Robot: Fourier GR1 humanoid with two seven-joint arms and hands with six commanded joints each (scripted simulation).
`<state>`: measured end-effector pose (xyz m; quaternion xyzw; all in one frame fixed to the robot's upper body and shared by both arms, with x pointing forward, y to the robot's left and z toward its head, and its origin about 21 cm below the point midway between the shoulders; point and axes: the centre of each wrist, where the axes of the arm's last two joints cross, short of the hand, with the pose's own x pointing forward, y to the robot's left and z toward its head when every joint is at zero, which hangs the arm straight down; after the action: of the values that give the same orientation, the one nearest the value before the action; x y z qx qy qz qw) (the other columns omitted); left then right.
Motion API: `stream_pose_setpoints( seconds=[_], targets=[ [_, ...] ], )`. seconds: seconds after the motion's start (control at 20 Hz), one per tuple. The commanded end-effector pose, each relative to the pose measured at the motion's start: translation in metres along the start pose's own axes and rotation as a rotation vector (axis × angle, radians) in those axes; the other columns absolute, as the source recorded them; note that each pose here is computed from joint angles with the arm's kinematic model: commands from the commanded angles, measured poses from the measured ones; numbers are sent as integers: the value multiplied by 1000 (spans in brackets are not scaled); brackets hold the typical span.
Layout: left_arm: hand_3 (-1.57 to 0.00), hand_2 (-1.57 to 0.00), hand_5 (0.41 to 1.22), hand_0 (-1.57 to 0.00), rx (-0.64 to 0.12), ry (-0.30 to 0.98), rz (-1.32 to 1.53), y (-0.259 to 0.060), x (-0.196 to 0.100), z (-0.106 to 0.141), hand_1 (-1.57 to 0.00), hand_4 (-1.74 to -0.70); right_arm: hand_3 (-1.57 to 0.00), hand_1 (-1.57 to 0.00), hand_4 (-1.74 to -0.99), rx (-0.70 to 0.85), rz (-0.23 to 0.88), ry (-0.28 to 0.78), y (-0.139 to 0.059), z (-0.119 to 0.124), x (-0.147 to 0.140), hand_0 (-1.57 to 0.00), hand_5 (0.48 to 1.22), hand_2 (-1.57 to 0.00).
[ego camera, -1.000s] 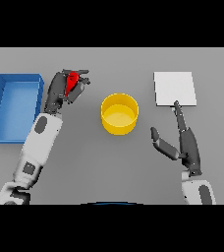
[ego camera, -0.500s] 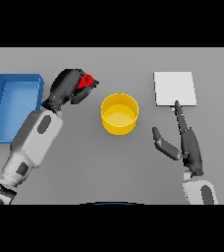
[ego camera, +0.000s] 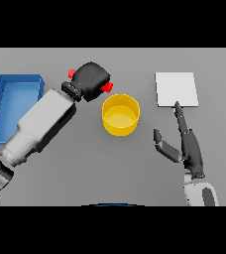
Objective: Pick up the red beaker and tilt it to pour out 1 green nut into yellow bowl. Pick up the yellow bowl and place it on the metallic measuring scale.
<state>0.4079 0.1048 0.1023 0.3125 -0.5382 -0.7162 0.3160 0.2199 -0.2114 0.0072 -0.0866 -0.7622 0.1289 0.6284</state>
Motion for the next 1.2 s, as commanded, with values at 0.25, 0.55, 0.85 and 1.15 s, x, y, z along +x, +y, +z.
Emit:
stream_pose_setpoints(
  seconds=[0.25, 0.55, 0.85, 1.15],
  targets=[
    [-1571, -1571, 1218, -1571, -137, -24, -310, 15, 15, -19, -1571, -1685, 1, 1, -1067, 16, -3, 11, -1, -4, 1, 1, 684, 1],
    [-1571, -1571, 1220, -1571, -196, -28, -552, 22, 26, -30, -1571, -1726, 1, 1, -1060, 30, -3, 16, 4, 0, -4, 1, 700, 1],
    [-1571, -1571, 1221, -1571, -163, -48, -691, 16, 46, -38, -1571, -1736, 1, 1, -1053, 22, -23, 4, 6, -3, -1, 1, 697, 1],
    [-1571, -1571, 1221, -1571, -186, -99, -903, 22, 61, -42, -1571, -1733, 1, 1, -1077, 1, 8, -15, 4, -5, -1, 1, 676, 1]
  ],
)
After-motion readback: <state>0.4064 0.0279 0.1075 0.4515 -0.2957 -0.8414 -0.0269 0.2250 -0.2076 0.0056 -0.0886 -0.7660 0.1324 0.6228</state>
